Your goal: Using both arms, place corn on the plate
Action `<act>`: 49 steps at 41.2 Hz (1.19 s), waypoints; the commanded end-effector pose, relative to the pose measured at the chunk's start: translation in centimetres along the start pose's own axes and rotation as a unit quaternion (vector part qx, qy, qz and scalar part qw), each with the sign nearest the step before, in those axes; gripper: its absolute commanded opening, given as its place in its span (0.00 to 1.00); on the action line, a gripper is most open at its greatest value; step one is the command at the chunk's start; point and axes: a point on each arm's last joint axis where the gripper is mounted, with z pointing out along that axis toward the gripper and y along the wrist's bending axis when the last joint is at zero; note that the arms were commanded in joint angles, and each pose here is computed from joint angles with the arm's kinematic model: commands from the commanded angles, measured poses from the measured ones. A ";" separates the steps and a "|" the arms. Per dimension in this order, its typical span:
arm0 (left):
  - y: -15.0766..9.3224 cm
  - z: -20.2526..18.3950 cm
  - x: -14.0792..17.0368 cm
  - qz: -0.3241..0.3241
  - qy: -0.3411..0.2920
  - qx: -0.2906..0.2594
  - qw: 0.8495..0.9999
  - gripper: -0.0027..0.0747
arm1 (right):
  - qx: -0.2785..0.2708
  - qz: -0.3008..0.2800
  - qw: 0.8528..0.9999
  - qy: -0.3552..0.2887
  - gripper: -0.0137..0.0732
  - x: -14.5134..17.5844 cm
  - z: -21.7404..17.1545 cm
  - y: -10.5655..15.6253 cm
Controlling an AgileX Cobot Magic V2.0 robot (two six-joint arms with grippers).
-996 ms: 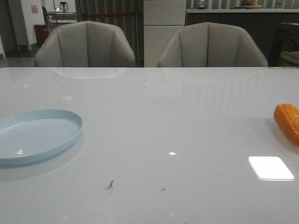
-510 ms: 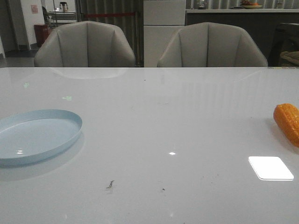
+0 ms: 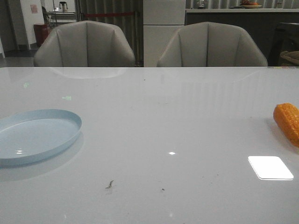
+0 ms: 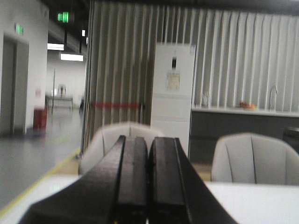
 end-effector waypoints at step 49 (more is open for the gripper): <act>0.0 17.6 3.3 -0.002 0.437 -0.004 0.900 0.33 | 0.039 -0.062 0.922 0.380 0.47 -0.6 15.6 0.3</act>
